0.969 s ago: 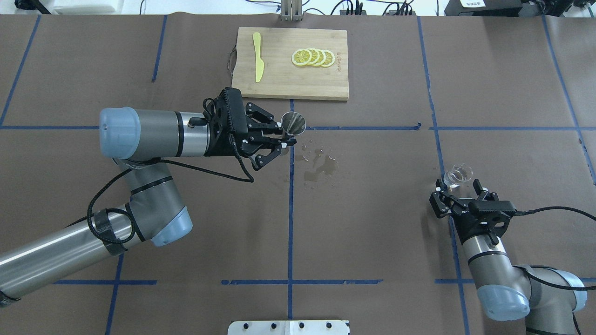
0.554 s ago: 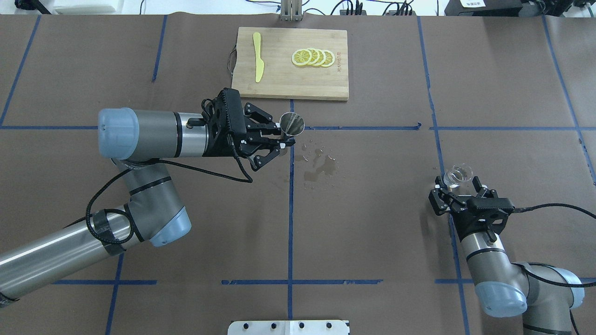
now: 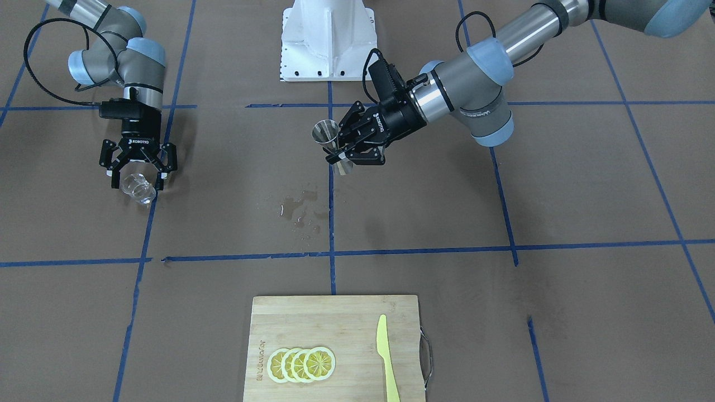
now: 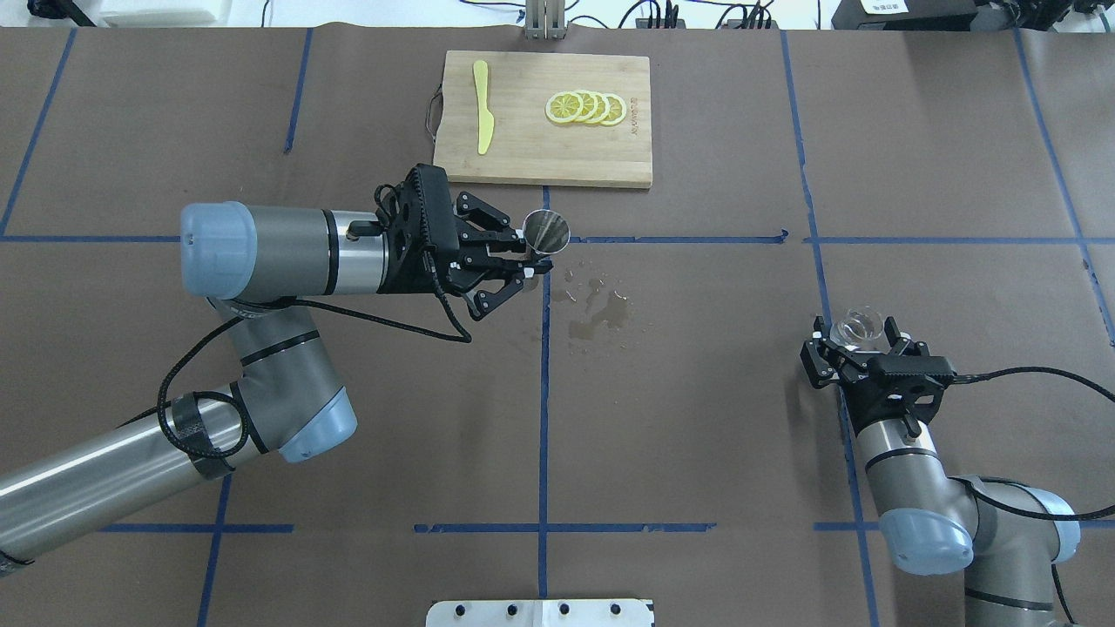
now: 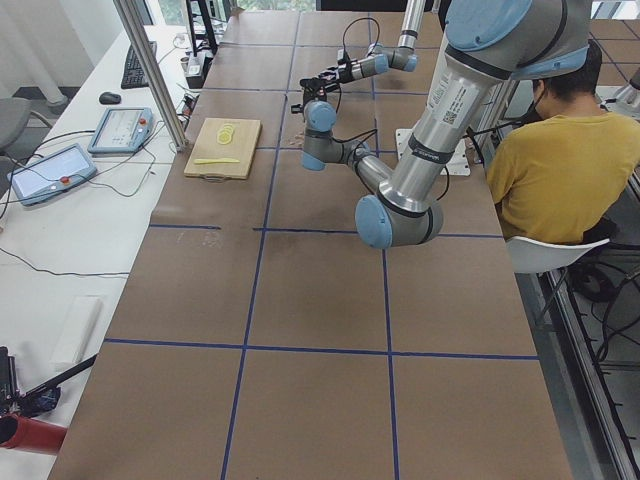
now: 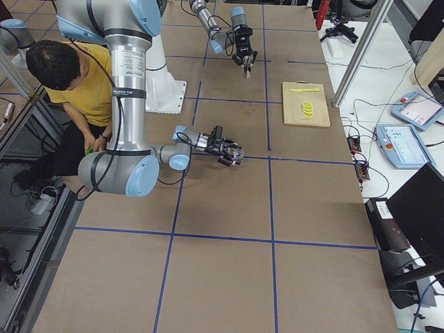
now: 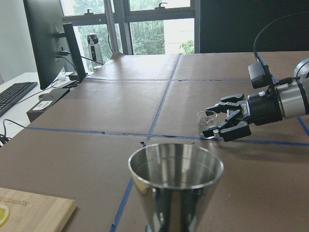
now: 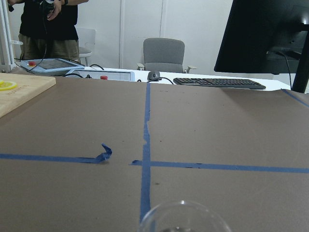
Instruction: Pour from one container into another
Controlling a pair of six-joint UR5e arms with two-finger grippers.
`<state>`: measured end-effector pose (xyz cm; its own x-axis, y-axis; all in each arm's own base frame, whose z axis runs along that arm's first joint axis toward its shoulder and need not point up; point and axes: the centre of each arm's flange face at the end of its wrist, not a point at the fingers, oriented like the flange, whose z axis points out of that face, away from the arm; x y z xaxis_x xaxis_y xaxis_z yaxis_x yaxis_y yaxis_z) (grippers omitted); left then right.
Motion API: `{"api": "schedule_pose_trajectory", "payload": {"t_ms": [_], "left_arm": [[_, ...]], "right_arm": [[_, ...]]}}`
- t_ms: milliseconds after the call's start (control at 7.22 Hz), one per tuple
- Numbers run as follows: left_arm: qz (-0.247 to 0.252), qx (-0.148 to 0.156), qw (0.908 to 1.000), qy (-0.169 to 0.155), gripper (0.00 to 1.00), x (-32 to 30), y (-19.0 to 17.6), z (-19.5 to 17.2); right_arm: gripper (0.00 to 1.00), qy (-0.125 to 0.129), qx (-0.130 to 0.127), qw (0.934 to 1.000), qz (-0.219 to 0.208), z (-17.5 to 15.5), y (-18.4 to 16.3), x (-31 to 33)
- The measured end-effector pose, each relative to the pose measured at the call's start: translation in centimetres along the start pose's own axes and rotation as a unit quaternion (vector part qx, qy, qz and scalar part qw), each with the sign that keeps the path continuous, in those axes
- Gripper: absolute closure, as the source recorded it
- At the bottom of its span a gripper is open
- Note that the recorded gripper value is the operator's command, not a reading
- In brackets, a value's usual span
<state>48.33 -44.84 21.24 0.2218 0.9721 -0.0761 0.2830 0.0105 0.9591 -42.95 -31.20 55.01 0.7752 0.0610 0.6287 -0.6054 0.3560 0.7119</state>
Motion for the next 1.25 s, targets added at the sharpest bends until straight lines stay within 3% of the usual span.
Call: {"api": "schedule_pose_trajectory", "payload": {"t_ms": [138, 277, 554, 1246], "left_arm": [[0.0, 0.0, 1.0, 0.0, 1.0, 0.0, 0.0, -0.1], [0.0, 0.001, 1.0, 0.0, 1.0, 0.1, -0.1, -0.1], [0.0, 0.0, 1.0, 0.0, 1.0, 0.1, 0.0, -0.2], [0.0, 0.002, 1.0, 0.001, 1.0, 0.2, 0.1, -0.5]], "right_arm": [[0.77, 0.001, 0.001, 1.0, 0.001, 0.3, 0.0, -0.2], [0.93, 0.002, 0.002, 1.0, 0.003, 0.4, 0.1, -0.2], [1.0, 0.004, 0.004, 1.0, 0.005, 0.6, 0.3, 0.0], [1.0, -0.016, 0.02, 0.9997, 0.003, 0.2, -2.1, -0.5]]}}
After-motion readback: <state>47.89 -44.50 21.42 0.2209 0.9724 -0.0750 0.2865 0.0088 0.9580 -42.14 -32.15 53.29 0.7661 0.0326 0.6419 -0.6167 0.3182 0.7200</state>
